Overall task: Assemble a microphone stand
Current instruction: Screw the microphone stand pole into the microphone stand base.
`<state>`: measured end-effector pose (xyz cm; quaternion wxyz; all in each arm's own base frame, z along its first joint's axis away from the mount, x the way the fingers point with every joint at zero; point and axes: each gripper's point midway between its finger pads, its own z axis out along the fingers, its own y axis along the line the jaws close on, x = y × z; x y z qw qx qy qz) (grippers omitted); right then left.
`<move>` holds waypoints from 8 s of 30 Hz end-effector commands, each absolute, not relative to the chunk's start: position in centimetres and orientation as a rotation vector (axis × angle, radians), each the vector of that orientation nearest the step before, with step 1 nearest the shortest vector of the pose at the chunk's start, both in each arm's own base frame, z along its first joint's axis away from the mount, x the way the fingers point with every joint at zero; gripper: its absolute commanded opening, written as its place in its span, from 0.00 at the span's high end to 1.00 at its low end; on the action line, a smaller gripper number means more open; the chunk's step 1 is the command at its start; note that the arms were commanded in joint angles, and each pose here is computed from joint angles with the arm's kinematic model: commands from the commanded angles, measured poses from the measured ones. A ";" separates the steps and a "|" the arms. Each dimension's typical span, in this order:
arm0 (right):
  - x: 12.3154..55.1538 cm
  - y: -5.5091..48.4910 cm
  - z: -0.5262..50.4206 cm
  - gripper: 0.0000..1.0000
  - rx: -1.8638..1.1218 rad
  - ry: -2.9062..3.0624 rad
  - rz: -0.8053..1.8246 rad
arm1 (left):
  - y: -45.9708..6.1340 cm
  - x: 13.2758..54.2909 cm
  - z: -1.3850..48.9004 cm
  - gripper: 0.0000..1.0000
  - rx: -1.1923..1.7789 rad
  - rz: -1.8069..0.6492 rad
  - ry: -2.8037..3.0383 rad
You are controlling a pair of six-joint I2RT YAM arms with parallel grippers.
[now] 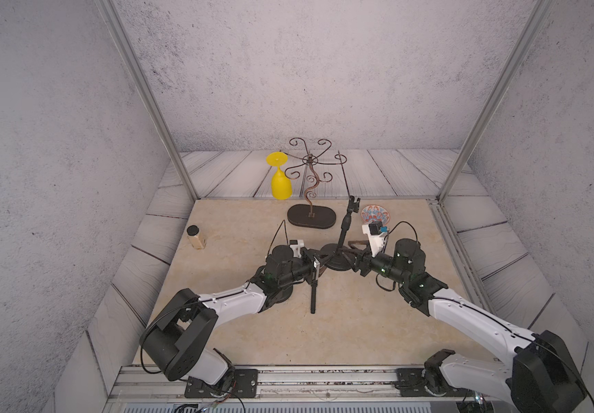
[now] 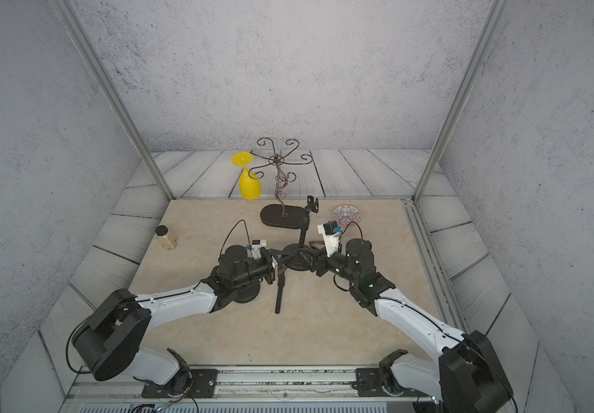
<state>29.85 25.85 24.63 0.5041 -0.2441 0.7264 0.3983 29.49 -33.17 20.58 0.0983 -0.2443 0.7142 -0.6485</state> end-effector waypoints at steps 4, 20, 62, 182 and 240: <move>30.4 27.0 24.8 0.53 -0.713 1.698 1.053 | -33.0 29.1 25.9 1.00 -0.594 -2.042 1.957; 32.5 27.5 24.6 1.00 -0.552 1.713 1.121 | -33.0 29.2 26.1 1.00 -0.584 -2.036 1.960; 30.6 28.7 24.3 0.52 -0.830 1.694 1.044 | -31.8 29.0 25.7 1.00 -0.624 -2.028 1.960; 31.2 29.6 24.0 0.65 -0.859 1.679 1.081 | -31.1 29.4 25.0 1.00 -0.651 -2.022 1.980; 30.2 29.4 24.6 0.45 -0.820 1.728 1.081 | -31.0 29.3 25.2 1.00 -0.645 -2.023 1.981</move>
